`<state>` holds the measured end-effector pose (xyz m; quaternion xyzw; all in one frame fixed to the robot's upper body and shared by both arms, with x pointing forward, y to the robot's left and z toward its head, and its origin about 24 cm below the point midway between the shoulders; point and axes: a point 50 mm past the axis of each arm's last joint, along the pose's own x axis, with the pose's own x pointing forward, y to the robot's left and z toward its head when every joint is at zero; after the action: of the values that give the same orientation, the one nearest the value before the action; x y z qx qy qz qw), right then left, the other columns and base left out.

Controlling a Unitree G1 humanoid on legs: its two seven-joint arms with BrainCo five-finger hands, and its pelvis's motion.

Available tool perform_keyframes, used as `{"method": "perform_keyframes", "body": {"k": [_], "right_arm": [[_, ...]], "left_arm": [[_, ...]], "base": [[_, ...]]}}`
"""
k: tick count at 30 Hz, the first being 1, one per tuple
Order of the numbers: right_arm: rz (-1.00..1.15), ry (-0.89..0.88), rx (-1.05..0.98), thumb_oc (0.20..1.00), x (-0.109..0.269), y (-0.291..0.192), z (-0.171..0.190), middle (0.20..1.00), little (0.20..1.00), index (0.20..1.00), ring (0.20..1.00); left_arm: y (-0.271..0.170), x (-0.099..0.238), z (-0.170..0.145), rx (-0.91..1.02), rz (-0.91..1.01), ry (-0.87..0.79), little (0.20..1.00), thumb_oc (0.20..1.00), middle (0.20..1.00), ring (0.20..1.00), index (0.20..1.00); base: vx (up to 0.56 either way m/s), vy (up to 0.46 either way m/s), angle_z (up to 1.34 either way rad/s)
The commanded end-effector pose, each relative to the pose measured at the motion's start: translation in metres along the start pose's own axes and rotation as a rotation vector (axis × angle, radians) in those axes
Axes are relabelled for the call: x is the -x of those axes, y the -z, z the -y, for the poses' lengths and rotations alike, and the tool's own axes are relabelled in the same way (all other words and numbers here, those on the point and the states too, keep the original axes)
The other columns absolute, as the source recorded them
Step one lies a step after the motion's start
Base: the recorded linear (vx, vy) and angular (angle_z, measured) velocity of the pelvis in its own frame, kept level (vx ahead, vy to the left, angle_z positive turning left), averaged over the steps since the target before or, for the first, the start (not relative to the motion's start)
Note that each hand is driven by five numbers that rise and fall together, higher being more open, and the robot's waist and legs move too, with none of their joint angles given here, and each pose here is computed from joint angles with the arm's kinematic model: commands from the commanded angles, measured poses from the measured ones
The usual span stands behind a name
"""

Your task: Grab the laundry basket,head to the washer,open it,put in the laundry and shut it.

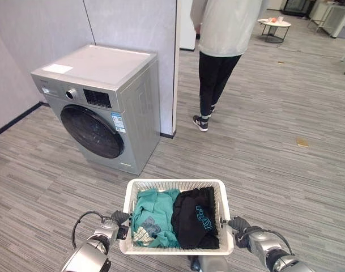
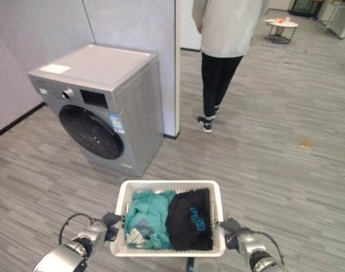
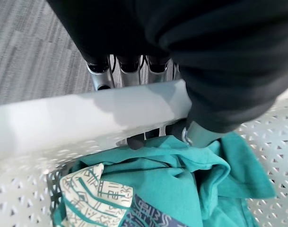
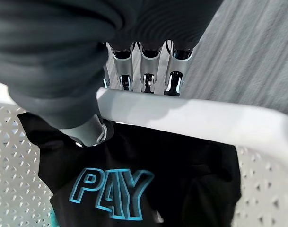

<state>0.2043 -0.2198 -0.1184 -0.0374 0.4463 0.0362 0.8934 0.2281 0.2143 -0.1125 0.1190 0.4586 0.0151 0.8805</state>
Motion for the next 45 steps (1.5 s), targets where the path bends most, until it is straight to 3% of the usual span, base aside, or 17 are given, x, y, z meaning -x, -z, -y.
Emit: {"method": "perform_keyframes", "body": {"k": [1, 7, 13, 14, 26, 39, 40, 43, 45], "right_arm": [[-0.035, -0.106, -0.118, 0.2, -0.001, 0.013, -0.016, 0.2, 0.2, 0.2, 0.2], [-0.079, -0.031, -0.144, 0.2, 0.004, 0.026, 0.002, 0.2, 0.2, 0.2, 0.2], [-0.09, -0.07, -0.1, 0.2, 0.002, 0.027, -0.008, 0.2, 0.2, 0.2, 0.2], [-0.425, 0.037, -0.122, 0.2, 0.039, 0.127, 0.009, 0.2, 0.2, 0.2, 0.2], [-0.449, 0.045, -0.135, 0.2, 0.044, 0.13, 0.018, 0.2, 0.2, 0.2, 0.2], [-0.174, -0.014, 0.032, 0.2, 0.006, 0.02, 0.025, 0.2, 0.2, 0.2, 0.2], [-0.123, -0.013, 0.069, 0.2, 0.002, -0.006, 0.026, 0.2, 0.2, 0.2, 0.2], [-0.093, -0.008, 0.095, 0.2, 0.0, -0.022, 0.027, 0.2, 0.2, 0.2, 0.2], [0.03, -0.004, 0.209, 0.2, -0.002, -0.091, 0.026, 0.2, 0.2, 0.2, 0.2]], "left_arm": [[-0.002, 0.001, 0.038, 0.092, 0.034, 0.143, 0.2, 0.2, 0.2, 0.2, 0.2], [0.002, 0.003, 0.057, 0.08, 0.014, 0.192, 0.2, 0.2, 0.2, 0.2, 0.2], [0.01, 0.003, 0.048, 0.077, 0.007, 0.169, 0.2, 0.2, 0.2, 0.2, 0.2], [0.097, 0.02, 0.046, -0.129, -0.23, 0.235, 0.2, 0.2, 0.2, 0.2, 0.2], [0.101, 0.021, 0.047, -0.176, -0.25, 0.263, 0.2, 0.2, 0.2, 0.2, 0.2], [0.037, 0.005, 0.025, -0.271, -0.125, 0.213, 0.2, 0.2, 0.2, 0.2, 0.2], [0.011, 0.001, 0.016, -0.296, -0.073, 0.187, 0.2, 0.2, 0.2, 0.2, 0.2], [-0.006, 0.0, 0.013, -0.308, -0.039, 0.178, 0.2, 0.2, 0.2, 0.2, 0.2], [-0.076, 0.002, -0.009, -0.354, 0.099, 0.118, 0.2, 0.2, 0.2, 0.2, 0.2]], "base": [[0.45, -0.145, 0.5], [0.37, -0.181, 0.7], [0.2, 0.113, -0.74], [0.09, 0.053, -1.02], [0.01, -0.001, 0.0], [0.0, -0.002, 0.05], [-0.01, -0.015, 0.04], [-0.02, -0.007, 0.02], [-0.04, -0.004, 0.01]]}}
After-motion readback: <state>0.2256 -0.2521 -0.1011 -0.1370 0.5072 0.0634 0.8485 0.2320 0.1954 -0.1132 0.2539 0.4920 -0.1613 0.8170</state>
